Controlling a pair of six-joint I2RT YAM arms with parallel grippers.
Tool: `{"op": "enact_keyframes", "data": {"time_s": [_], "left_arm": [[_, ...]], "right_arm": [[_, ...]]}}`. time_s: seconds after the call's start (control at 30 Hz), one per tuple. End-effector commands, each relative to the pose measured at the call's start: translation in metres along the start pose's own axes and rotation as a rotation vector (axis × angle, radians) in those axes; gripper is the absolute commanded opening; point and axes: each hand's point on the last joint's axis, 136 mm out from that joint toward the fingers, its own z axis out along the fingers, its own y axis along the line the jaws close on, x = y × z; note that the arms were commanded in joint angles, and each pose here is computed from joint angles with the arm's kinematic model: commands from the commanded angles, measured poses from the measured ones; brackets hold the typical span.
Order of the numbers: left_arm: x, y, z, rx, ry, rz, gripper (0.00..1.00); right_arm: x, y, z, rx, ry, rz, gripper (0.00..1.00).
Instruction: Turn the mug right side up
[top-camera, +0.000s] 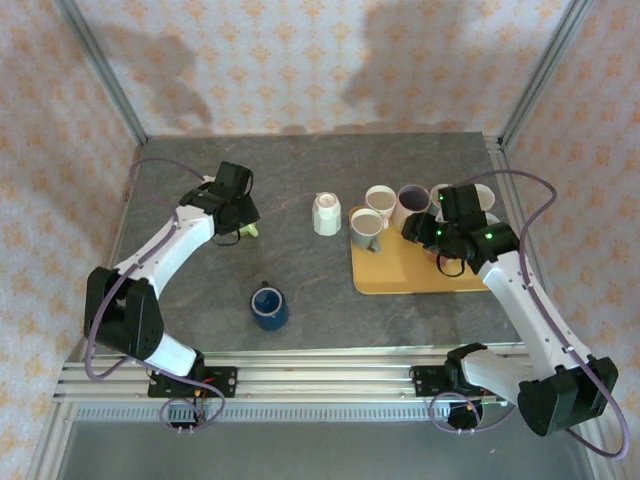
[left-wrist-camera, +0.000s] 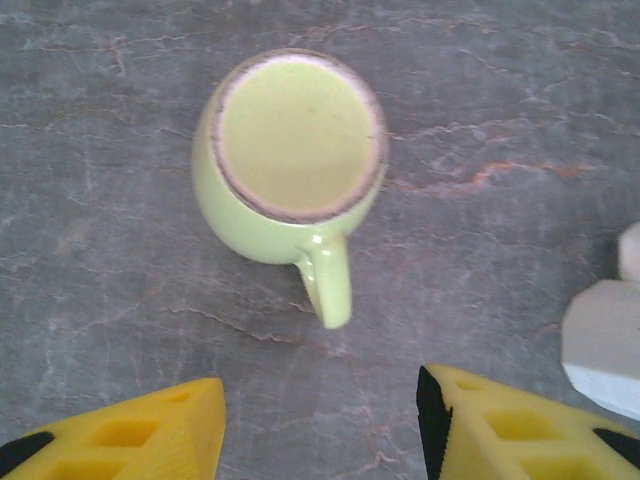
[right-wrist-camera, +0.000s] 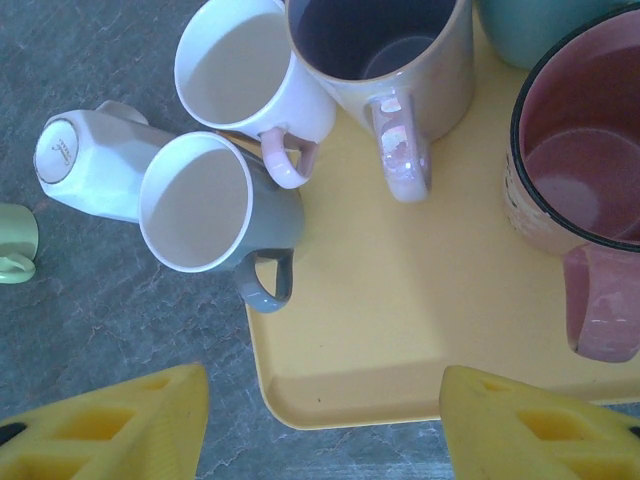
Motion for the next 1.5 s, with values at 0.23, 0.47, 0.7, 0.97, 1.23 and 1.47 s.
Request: {"op": "enact_keyframes", "data": {"time_s": [0.23, 0.47, 0.7, 0.97, 1.23, 1.47], "left_arm": [[0.011, 0.0, 0.031, -0.075, 0.076, 0.0, 0.49], [0.003, -0.011, 0.043, -0.083, 0.074, 0.004, 0.44], [0.002, -0.006, 0.057, -0.157, 0.089, 0.018, 0.38], [0.011, 0.006, 0.063, -0.216, 0.11, 0.009, 0.36], [0.006, 0.001, 0.073, -0.221, 0.106, -0.003, 0.33], [0.002, -0.001, 0.081, -0.238, 0.1, -0.01, 0.3]], "right_arm": [[-0.004, 0.001, -0.002, -0.008, -0.023, 0.002, 0.62], [-0.002, 0.0, 0.001, -0.007, -0.018, 0.005, 0.62], [-0.004, 0.0, 0.0, -0.003, -0.026, -0.002, 0.62], [-0.003, -0.005, 0.0, 0.01, -0.034, -0.006, 0.62], [-0.002, -0.003, 0.003, 0.001, -0.027, -0.006, 0.62], [0.0, -0.003, 0.004, -0.005, -0.021, -0.002, 0.62]]}}
